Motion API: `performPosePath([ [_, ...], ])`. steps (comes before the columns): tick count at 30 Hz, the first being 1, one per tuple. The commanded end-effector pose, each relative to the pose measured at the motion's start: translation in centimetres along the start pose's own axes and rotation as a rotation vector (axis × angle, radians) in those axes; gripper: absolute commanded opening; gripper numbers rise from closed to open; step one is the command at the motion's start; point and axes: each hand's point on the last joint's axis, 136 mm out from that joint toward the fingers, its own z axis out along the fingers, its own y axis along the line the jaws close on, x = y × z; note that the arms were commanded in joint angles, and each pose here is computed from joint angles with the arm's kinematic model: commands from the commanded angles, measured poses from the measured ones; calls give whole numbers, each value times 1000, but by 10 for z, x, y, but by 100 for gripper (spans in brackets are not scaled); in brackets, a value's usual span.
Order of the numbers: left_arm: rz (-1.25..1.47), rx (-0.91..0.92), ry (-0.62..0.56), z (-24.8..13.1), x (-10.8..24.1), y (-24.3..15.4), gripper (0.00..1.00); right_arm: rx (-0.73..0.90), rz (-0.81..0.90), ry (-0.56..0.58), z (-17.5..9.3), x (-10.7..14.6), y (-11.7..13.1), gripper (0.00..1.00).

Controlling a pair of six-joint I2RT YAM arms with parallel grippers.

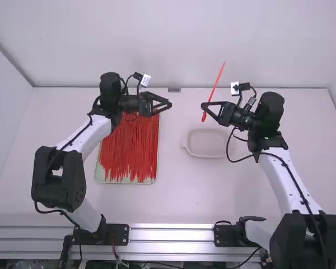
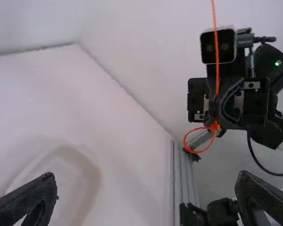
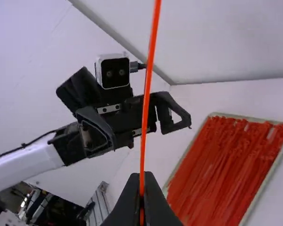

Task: Fasten the cable tie

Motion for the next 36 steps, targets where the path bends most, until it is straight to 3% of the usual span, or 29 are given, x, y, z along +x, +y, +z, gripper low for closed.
performPosePath([
  [1,125,-77,-6,-3,-3,12,99,8,-109,-7,-5,-7,3,0],
  [8,60,-134,105,-5,40,27,99,209,-97,2,-12,6,-41,0],
  [14,20,-141,163,-7,61,28,99,356,-127,27,-10,17,-64,0],
  [22,-81,-320,244,-19,88,54,99,634,-153,74,-11,39,-102,0],
  [36,-68,-339,288,-23,100,56,99,799,-83,56,-13,79,-179,0],
])
